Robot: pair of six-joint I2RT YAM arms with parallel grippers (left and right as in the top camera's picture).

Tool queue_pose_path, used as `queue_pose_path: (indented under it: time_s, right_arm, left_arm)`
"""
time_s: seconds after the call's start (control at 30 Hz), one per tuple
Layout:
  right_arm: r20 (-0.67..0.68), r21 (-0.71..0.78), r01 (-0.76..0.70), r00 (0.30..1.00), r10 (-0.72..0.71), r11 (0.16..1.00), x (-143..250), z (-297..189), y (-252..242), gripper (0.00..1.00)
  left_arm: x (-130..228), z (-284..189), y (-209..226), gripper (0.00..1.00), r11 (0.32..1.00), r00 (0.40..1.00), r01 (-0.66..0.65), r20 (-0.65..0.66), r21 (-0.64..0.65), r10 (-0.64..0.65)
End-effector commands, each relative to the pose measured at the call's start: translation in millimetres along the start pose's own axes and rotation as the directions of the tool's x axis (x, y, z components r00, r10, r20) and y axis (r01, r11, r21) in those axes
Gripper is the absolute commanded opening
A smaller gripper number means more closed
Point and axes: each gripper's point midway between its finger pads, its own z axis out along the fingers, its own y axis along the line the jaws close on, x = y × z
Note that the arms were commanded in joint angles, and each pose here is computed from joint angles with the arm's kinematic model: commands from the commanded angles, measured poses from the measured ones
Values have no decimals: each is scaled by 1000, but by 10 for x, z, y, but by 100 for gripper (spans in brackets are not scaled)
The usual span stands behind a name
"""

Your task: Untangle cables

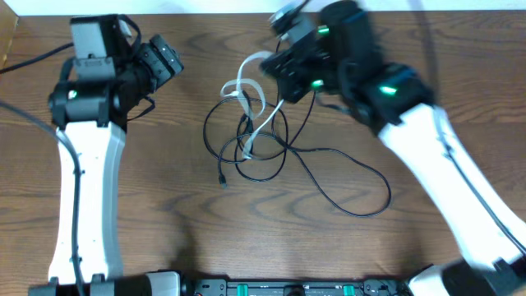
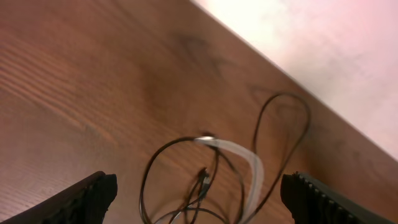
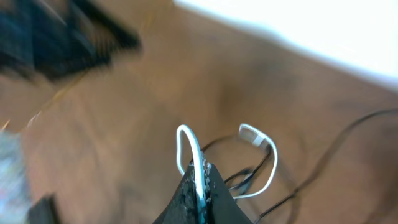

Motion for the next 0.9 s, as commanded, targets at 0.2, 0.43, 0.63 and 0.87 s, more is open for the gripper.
queue_pose_path:
  time_s: [0.2,0.43,0.63,0.87]
  right_arm:
    - [427,259,-44,901,-73,965,-1068,-1750,-154,1]
    - [569,254,-96,820,-68,962,-1296,-2339,-167,1]
    - [534,122,-48,845,-25,991,-1275,-2145,-12,1]
    - [345,-63,-121,929,135,991,-992,-1368,16,1]
  left_arm:
    - [64,288,98,89,999,997,-29,-66,-43,27]
    - [61,289,97,89,998,997,-46,-65,-41,43]
    - [58,288,95,89,998,997,-46,-64,-41,43]
    - [44,290,87,89,998,997,-47,-59,-38,44]
